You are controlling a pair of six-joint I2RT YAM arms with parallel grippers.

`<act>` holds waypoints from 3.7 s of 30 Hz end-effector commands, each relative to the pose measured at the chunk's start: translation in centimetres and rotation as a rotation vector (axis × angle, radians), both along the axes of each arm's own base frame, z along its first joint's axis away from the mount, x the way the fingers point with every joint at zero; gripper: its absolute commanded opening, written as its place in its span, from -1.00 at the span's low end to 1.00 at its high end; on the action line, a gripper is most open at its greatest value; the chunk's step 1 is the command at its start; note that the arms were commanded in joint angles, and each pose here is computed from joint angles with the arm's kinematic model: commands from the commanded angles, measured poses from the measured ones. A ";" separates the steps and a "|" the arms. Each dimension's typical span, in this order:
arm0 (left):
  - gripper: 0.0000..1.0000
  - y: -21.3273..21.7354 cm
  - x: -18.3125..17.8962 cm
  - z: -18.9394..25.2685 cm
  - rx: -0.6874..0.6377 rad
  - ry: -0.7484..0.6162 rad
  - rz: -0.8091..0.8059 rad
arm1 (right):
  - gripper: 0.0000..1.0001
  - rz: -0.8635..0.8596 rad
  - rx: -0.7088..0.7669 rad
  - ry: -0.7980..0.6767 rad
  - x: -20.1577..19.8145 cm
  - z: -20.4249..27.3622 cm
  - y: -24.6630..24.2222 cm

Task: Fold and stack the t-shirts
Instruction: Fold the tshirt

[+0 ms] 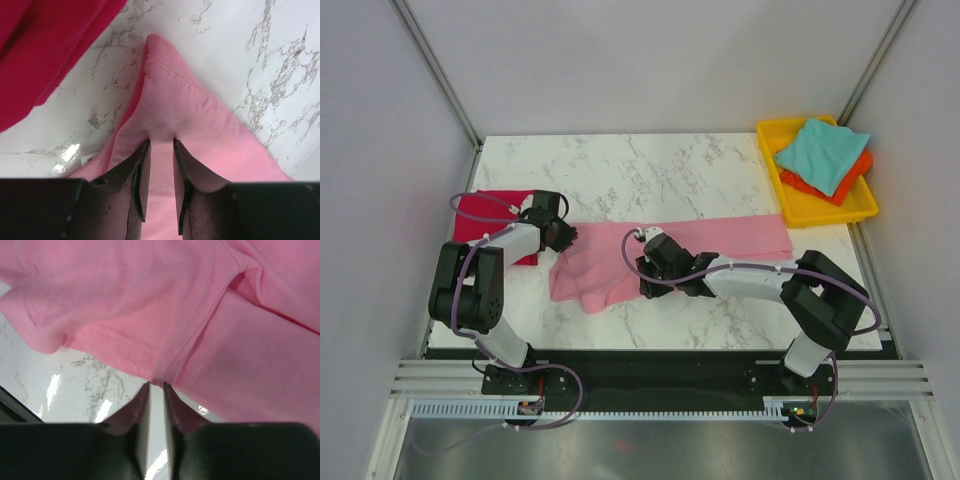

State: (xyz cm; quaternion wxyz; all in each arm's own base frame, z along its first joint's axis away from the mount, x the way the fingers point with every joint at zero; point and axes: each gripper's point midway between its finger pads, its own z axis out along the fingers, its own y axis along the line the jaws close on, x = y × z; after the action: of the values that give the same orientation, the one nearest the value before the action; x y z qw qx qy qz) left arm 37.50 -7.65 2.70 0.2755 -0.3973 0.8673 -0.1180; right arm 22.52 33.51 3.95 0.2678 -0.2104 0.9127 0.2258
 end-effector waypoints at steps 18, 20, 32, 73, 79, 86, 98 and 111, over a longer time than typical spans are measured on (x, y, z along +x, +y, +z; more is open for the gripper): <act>-0.38 0.8 0.6 1.8 0.050 -0.045 0.001 | -0.53 -0.058 -0.130 -0.073 1.9 -0.8 0.6; -0.38 0.8 0.5 1.6 0.051 -0.040 0.001 | -0.71 -0.056 -0.119 -0.073 1.7 -0.4 0.5; -0.38 1.0 0.7 1.7 0.060 -0.043 0.009 | -0.74 -0.005 -0.106 0.023 -1.2 -0.3 -0.5; -0.34 -3.3 0.9 1.8 0.004 -0.065 -0.126 | -0.35 0.161 -0.040 0.033 -1.3 -2.6 5.8; -0.35 -2.8 1.1 1.9 0.029 -0.065 -0.117 | -0.38 0.126 -0.062 0.020 -1.6 -2.4 5.4; -0.35 -2.7 1.3 2.5 0.034 -0.076 -0.117 | -0.37 0.118 -0.126 -0.076 -1.5 -1.2 5.3; -0.35 -2.3 1.4 1.6 0.047 -0.043 -0.113 | -0.17 0.092 -0.199 -0.266 -2.8 1.8 5.7; -0.35 -2.3 1.4 1.1 0.043 -0.029 -0.114 | -0.33 0.098 -0.256 -0.249 -3.0 -0.3 5.9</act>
State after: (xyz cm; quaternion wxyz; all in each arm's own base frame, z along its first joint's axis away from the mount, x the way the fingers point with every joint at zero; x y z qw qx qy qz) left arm 37.96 -10.20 3.11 0.2748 -0.3497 0.8868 -0.1257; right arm 19.08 38.53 3.23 0.3285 -0.3161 0.8849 0.0958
